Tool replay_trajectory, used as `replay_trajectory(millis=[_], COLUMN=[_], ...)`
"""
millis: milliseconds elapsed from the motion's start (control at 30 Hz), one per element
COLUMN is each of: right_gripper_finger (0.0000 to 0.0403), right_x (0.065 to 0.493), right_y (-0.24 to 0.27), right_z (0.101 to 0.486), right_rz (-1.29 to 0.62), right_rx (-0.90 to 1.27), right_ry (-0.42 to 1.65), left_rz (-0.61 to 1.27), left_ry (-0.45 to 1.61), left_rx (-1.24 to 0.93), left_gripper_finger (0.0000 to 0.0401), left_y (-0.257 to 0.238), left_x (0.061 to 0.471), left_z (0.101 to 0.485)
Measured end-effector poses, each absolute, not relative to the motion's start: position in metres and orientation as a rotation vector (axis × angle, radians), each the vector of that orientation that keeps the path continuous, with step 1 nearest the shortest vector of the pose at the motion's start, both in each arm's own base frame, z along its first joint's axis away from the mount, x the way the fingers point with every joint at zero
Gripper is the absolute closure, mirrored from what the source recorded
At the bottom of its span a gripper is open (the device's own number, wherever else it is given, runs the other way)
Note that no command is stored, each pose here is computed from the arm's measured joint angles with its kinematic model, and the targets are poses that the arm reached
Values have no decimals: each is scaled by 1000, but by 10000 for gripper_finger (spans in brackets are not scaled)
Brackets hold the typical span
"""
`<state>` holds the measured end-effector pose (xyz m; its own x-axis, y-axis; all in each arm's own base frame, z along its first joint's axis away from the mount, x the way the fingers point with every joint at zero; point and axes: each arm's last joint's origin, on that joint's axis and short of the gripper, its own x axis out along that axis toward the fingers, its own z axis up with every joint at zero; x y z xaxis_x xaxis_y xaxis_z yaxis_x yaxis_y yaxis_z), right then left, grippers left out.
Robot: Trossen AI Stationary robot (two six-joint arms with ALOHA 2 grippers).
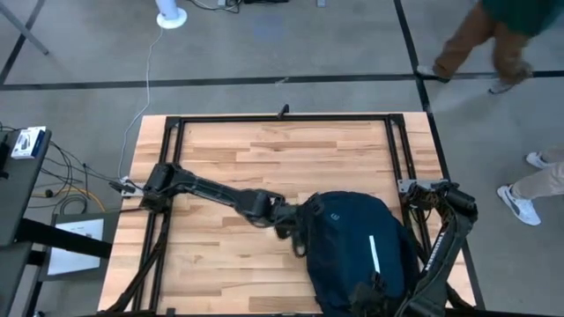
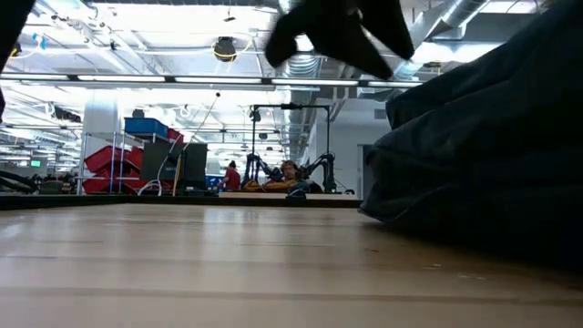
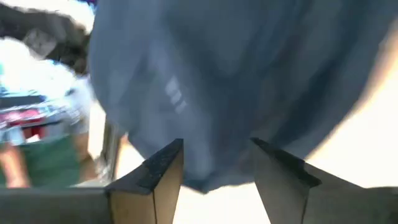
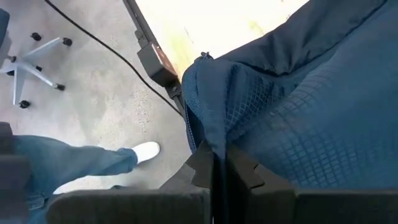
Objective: Unpack backpack
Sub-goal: Open the blue backpack
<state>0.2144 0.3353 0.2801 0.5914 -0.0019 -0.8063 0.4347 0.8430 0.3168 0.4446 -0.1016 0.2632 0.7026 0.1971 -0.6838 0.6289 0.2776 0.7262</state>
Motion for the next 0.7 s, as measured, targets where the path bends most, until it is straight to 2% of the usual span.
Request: replay_trajectory(millis=[200,333,600,700], right_gripper_finger=[402,402,402,402], right_x=[214,215,215,215], right_y=[332,332,329,329], right_z=[279,279,278,278], right_rz=[-289,-292,-308,-309], right_rx=[496,495,477,478], right_ry=[914,911,917,915], left_rz=[-270,-339,-430,-363], left_ry=[821,886,851,795], left_rx=[1350,1374,1185,1197], left_gripper_finger=[222,222,244,260], left_y=[-82,-78,-81,-89], left_x=[462,458,455,463], left_z=[244,237,235,232])
